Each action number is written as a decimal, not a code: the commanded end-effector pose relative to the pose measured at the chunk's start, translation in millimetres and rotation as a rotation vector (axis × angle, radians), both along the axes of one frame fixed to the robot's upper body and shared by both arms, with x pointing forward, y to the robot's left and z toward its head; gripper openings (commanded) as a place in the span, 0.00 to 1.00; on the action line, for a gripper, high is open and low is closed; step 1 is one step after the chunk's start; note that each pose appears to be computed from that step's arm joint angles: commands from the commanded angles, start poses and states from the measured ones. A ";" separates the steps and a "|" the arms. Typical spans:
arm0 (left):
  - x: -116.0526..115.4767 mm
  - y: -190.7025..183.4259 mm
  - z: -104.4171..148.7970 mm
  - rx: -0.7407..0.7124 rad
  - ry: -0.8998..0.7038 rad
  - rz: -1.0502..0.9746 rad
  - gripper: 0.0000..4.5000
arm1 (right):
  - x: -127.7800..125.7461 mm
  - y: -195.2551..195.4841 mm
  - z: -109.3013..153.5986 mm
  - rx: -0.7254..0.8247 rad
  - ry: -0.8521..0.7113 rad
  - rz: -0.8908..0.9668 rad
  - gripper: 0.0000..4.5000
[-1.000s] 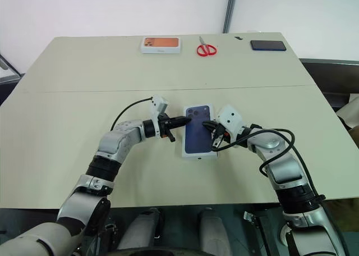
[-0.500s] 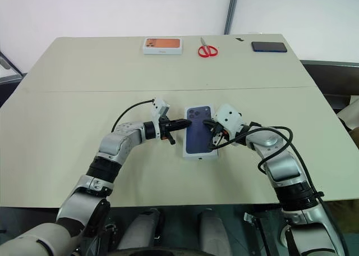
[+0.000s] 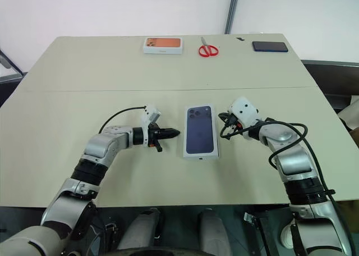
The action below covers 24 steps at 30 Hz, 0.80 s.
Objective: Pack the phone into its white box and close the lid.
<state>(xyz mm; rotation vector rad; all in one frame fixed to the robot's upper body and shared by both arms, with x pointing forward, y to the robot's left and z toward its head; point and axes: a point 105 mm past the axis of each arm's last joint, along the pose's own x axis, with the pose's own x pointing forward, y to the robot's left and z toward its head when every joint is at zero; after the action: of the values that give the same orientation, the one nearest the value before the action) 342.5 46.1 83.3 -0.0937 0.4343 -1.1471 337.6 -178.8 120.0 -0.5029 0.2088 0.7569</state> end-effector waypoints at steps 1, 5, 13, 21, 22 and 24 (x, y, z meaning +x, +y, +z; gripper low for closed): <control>-3.4 -13.8 12.3 -0.019 -0.020 -0.065 0.00 | -8.3 11.5 5.2 0.016 -0.004 0.058 0.01; -5.5 -22.9 -1.0 0.020 -0.001 -0.099 0.00 | -8.1 14.5 10.1 0.035 -0.020 0.065 0.01; 3.6 -26.0 24.2 -0.040 -0.081 -0.063 0.00 | -8.8 12.8 9.8 0.027 -0.025 0.063 0.01; 4.8 -25.6 31.1 -0.082 -0.097 -0.047 0.00 | -7.3 7.8 7.0 0.015 -0.022 0.050 0.01; 4.5 -26.0 33.9 -0.115 -0.080 -0.041 0.00 | -7.4 7.9 6.9 0.015 -0.022 0.050 0.01; 4.5 -24.9 31.0 -0.105 -0.077 -0.036 0.00 | -7.8 7.6 6.2 0.011 -0.023 0.051 0.01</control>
<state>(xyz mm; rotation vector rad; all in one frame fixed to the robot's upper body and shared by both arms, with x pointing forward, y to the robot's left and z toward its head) 347.3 31.3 90.1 -0.1297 0.4073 -1.1589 332.0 -179.1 114.5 -0.4911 0.2313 0.7696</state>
